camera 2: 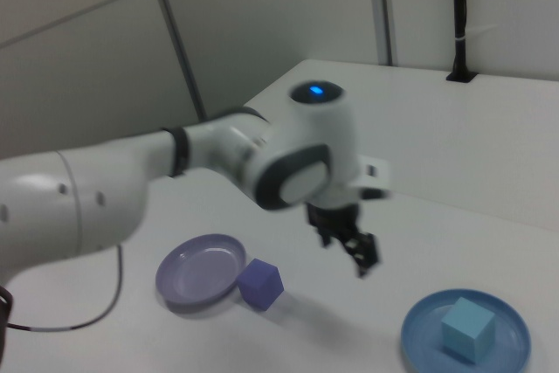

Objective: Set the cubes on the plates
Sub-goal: 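Move the gripper over the purple cube and lower onto it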

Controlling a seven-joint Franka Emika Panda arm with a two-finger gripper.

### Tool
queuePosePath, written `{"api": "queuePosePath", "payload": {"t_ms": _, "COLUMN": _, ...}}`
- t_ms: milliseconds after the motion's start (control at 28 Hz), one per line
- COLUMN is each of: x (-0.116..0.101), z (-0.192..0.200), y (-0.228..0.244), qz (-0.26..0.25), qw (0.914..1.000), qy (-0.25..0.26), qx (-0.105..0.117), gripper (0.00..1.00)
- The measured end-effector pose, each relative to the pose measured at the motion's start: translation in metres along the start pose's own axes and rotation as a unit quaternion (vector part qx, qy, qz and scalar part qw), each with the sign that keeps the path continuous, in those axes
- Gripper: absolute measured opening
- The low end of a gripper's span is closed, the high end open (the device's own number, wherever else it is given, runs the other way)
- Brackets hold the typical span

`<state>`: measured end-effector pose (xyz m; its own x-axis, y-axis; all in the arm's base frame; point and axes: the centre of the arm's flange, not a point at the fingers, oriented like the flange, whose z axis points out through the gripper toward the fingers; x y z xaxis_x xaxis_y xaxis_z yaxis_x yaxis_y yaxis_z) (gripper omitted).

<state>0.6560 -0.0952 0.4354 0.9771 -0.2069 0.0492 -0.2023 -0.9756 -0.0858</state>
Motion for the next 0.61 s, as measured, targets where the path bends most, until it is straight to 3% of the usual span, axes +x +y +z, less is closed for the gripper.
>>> {"api": "queuePosePath", "payload": {"t_ms": 214, "x": -0.032, "z": 0.01, "y": -0.086, "qz": -0.026, "qw": 0.998, "qy": -0.058, "qx": -0.003, "gripper": 1.0}}
{"api": "queuePosePath", "payload": {"t_ms": 321, "x": -0.051, "z": 0.038, "y": -0.121, "qz": -0.039, "qw": 0.9958, "qy": -0.081, "qx": -0.019, "gripper": 1.0}}
{"api": "queuePosePath", "payload": {"t_ms": 607, "x": -0.088, "z": 0.104, "y": -0.167, "qz": -0.07, "qw": 0.9932, "qy": -0.078, "qx": -0.051, "gripper": 1.0}}
